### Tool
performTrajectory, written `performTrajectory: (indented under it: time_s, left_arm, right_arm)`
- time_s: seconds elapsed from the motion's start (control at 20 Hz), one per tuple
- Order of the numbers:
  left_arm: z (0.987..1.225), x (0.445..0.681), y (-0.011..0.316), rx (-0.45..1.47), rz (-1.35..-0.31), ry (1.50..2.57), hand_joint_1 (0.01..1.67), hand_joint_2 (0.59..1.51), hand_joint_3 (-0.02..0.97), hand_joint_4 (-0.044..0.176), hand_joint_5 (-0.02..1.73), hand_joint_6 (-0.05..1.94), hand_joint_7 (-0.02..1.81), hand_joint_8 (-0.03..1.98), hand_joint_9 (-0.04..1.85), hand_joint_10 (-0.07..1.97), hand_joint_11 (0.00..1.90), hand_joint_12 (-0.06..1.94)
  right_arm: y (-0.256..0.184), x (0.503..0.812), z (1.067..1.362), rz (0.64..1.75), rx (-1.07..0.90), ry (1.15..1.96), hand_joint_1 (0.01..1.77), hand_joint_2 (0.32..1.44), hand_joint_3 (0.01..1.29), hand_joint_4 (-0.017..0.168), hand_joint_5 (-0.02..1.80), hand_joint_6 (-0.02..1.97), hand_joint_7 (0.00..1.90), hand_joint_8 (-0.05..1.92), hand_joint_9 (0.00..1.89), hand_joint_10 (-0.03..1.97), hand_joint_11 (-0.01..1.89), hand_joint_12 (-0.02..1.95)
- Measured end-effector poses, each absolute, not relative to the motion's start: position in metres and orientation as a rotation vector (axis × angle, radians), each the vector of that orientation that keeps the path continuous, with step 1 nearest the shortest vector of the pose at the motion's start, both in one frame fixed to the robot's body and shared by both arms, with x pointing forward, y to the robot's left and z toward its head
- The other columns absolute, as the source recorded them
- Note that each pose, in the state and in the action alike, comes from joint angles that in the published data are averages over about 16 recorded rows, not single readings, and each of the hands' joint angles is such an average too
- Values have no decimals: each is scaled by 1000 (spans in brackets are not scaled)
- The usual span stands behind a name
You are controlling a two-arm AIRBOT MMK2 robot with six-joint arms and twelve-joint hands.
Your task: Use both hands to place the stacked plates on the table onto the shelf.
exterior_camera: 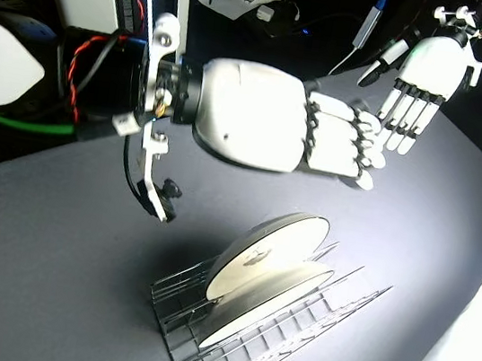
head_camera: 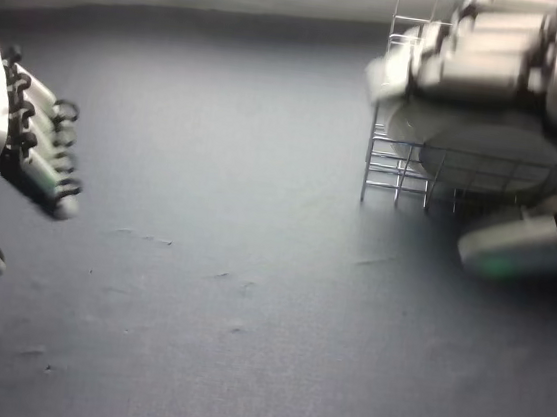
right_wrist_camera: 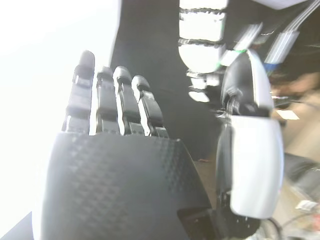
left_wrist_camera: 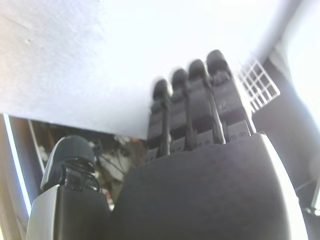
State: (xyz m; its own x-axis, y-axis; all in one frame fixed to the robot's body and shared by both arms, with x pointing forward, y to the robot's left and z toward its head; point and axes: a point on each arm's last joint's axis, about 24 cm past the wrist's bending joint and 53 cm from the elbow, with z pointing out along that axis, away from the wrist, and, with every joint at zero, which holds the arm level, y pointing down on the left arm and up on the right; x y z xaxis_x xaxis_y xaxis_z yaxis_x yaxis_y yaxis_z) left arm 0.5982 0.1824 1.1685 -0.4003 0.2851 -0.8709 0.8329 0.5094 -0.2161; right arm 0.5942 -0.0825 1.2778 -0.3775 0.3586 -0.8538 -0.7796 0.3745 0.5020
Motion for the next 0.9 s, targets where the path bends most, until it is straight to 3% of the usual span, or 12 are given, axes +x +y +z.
performTrajectory:
  time_s: [0.2, 0.5, 0.6, 0.75, 0.9]
  left_arm:
    - [1169, 592, 176, 926, -872, 1934, 189, 1210, 1, 53, 861, 969, 885, 1076, 863, 1097, 838, 1150]
    - [1171, 579, 162, 950, -925, 1925, 453, 1239, -7, 110, 1136, 1670, 1173, 1788, 1178, 1804, 1205, 1834]
    - [1172, 575, 157, 959, -941, 1921, 520, 1250, -9, 128, 1176, 1809, 1215, 1903, 1233, 1909, 1279, 1919]
    - [1173, 571, 153, 968, -954, 1916, 605, 1271, -11, 156, 1203, 1849, 1255, 1938, 1286, 1936, 1346, 1937]
    - [1174, 567, 148, 977, -967, 1909, 711, 1300, -15, 152, 1194, 1889, 1249, 1941, 1279, 1938, 1347, 1937]
  right_arm:
    - [-71, 564, 1267, 1250, -608, 1481, 385, 1018, 22, 9, 849, 1135, 866, 1162, 810, 1205, 732, 1467]
    - [-66, 533, 1261, 1237, -805, 1414, 364, 1128, 30, 71, 1493, 1829, 1539, 1835, 1486, 1879, 1437, 1910]
    - [-65, 528, 1261, 1237, -835, 1395, 395, 1166, 31, 89, 1641, 1917, 1697, 1899, 1665, 1923, 1645, 1915]
    - [-65, 522, 1262, 1239, -869, 1373, 420, 1222, 34, 109, 1765, 1936, 1838, 1912, 1825, 1932, 1837, 1913]
    - [-64, 516, 1263, 1244, -897, 1349, 491, 1310, 39, 143, 1803, 1942, 1895, 1910, 1884, 1931, 1885, 1913]
